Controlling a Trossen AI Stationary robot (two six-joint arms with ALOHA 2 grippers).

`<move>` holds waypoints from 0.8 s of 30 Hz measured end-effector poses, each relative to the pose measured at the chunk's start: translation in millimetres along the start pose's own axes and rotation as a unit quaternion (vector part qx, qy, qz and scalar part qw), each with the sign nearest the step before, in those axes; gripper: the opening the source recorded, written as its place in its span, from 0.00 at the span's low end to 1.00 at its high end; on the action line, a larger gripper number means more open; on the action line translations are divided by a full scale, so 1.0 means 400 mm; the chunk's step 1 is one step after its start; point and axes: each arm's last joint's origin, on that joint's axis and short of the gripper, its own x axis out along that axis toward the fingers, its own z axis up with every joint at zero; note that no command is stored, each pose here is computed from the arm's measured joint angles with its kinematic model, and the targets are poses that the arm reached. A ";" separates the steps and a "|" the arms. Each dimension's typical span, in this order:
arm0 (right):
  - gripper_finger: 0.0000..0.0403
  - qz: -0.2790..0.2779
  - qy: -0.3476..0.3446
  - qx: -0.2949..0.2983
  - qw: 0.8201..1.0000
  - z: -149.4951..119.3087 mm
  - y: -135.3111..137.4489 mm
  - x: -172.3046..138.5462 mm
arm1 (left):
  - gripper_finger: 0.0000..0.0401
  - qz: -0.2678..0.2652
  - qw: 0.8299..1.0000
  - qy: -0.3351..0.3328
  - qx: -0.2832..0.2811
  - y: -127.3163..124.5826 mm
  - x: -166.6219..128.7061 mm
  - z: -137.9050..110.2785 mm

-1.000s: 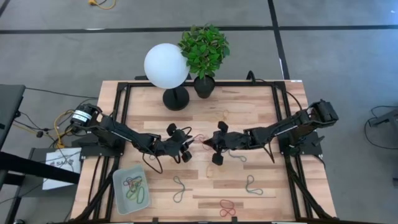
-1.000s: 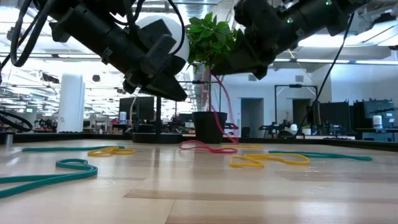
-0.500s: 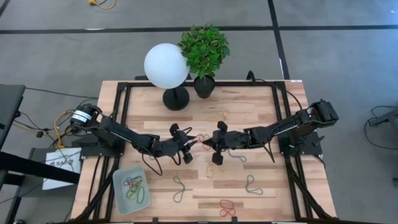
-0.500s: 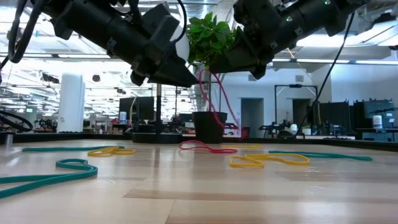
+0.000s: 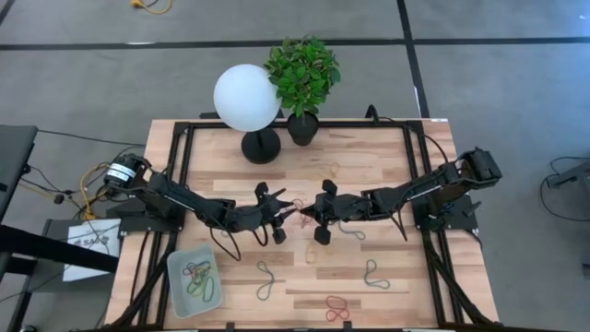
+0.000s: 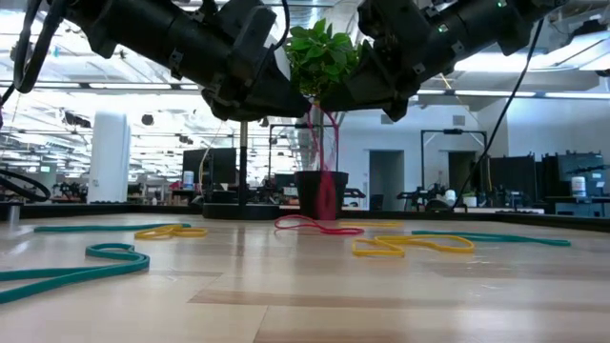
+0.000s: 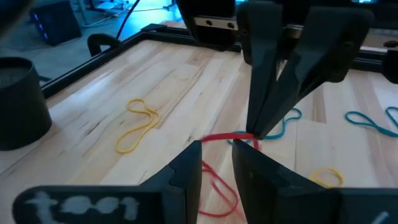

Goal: Pick and place items into bin
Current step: Put the red rubber band into the gray bin

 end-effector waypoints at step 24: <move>0.00 0.009 0.003 0.026 1.000 0.000 0.001 -0.001 | 0.20 -0.023 0.998 0.020 0.057 -0.004 -0.002 -0.010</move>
